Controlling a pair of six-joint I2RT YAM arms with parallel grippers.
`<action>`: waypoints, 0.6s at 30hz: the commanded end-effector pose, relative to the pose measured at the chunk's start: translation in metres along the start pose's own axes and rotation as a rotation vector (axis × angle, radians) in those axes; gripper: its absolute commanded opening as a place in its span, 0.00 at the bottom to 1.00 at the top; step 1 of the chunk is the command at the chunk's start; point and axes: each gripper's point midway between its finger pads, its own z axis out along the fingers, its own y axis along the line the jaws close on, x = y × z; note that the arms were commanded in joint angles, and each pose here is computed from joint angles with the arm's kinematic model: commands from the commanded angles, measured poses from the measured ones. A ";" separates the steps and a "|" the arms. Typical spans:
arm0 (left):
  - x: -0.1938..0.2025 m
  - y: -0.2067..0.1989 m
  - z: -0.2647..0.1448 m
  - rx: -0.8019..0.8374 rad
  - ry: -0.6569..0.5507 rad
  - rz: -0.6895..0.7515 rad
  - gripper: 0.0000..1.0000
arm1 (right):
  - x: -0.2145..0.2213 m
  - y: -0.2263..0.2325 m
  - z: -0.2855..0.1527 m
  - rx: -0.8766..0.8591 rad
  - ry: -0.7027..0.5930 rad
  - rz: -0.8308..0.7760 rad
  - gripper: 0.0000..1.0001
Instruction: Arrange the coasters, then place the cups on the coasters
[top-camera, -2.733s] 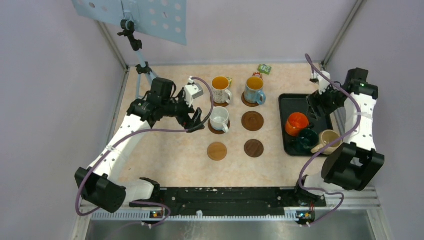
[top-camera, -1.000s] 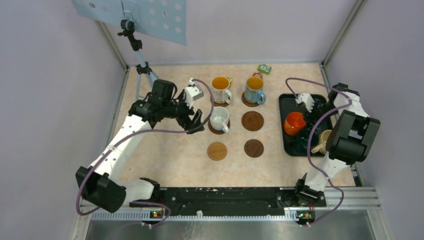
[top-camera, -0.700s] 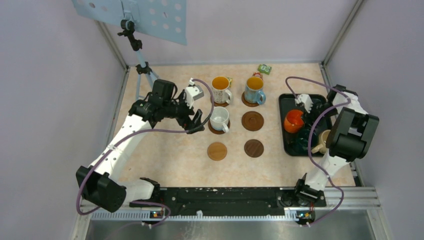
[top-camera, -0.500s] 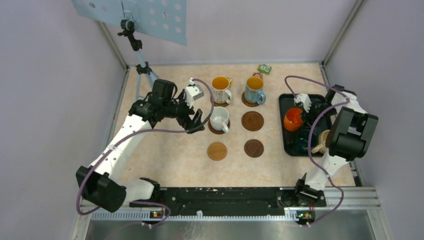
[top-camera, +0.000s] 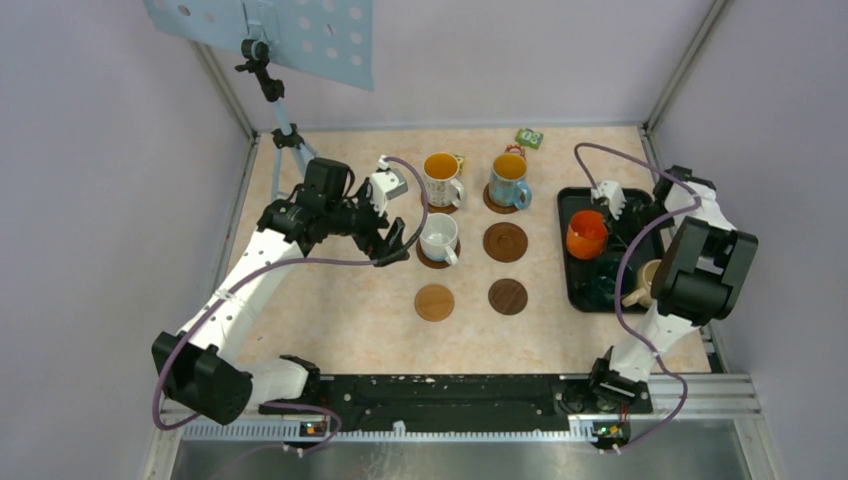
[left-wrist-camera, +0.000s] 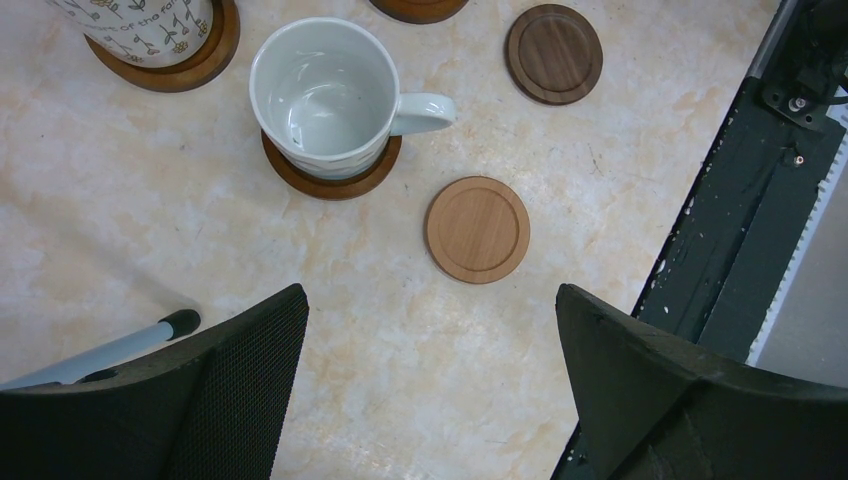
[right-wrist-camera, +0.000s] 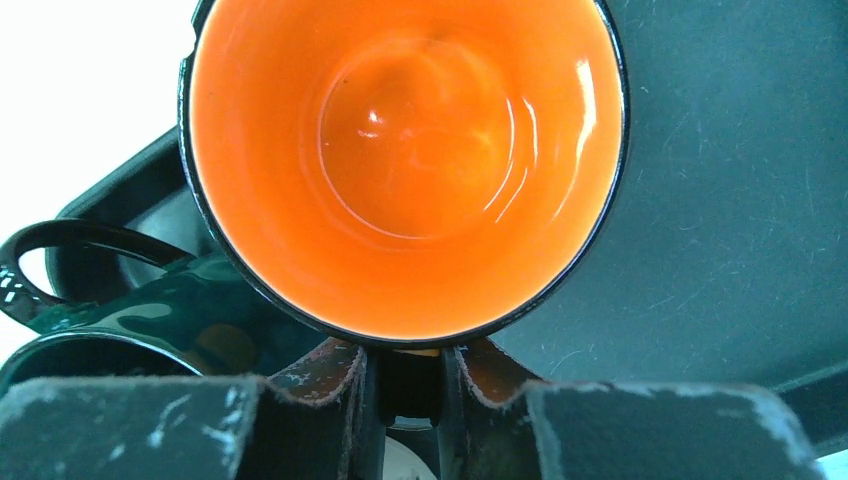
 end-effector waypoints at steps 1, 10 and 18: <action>-0.011 0.001 -0.002 -0.005 -0.038 0.031 0.99 | -0.049 0.004 -0.028 0.053 -0.152 -0.011 0.00; -0.014 -0.001 -0.004 -0.004 -0.050 0.031 0.99 | -0.108 0.016 -0.067 0.117 -0.349 0.050 0.00; -0.020 -0.001 -0.006 -0.011 -0.068 0.022 0.99 | -0.166 0.069 -0.067 0.168 -0.352 0.097 0.00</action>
